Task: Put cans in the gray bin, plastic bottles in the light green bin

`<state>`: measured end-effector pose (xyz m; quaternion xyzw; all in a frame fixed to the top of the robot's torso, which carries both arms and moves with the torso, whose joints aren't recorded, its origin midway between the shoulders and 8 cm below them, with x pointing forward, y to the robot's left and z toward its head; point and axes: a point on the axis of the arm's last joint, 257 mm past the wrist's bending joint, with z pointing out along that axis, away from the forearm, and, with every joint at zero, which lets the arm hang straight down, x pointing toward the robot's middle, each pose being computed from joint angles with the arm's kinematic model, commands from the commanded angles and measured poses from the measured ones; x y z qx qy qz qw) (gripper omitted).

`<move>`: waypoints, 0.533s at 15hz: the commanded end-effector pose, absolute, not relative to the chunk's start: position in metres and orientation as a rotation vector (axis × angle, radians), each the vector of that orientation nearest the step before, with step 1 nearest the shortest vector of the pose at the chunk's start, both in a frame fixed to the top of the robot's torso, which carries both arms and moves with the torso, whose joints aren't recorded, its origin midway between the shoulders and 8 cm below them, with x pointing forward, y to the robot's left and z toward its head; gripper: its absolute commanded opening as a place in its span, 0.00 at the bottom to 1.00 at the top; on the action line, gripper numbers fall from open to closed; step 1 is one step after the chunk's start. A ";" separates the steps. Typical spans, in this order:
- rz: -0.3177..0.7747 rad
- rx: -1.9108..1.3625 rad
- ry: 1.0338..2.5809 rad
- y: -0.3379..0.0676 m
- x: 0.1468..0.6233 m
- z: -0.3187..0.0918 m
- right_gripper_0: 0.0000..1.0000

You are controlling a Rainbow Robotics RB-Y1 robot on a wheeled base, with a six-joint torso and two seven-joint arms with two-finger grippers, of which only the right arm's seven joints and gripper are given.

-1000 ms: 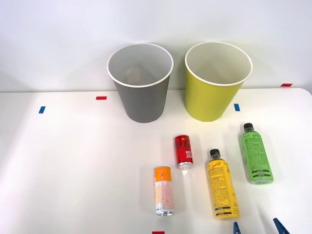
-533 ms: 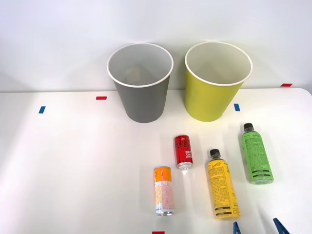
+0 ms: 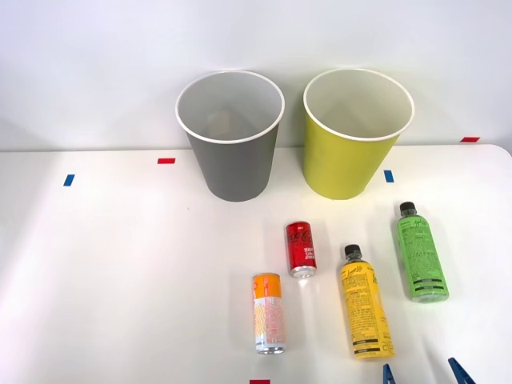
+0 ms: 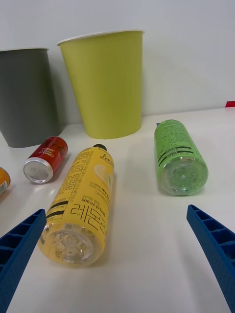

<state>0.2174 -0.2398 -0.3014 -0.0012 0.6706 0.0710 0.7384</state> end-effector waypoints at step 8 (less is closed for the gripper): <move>0.156 -0.003 1.472 -0.240 0.217 -0.301 1.00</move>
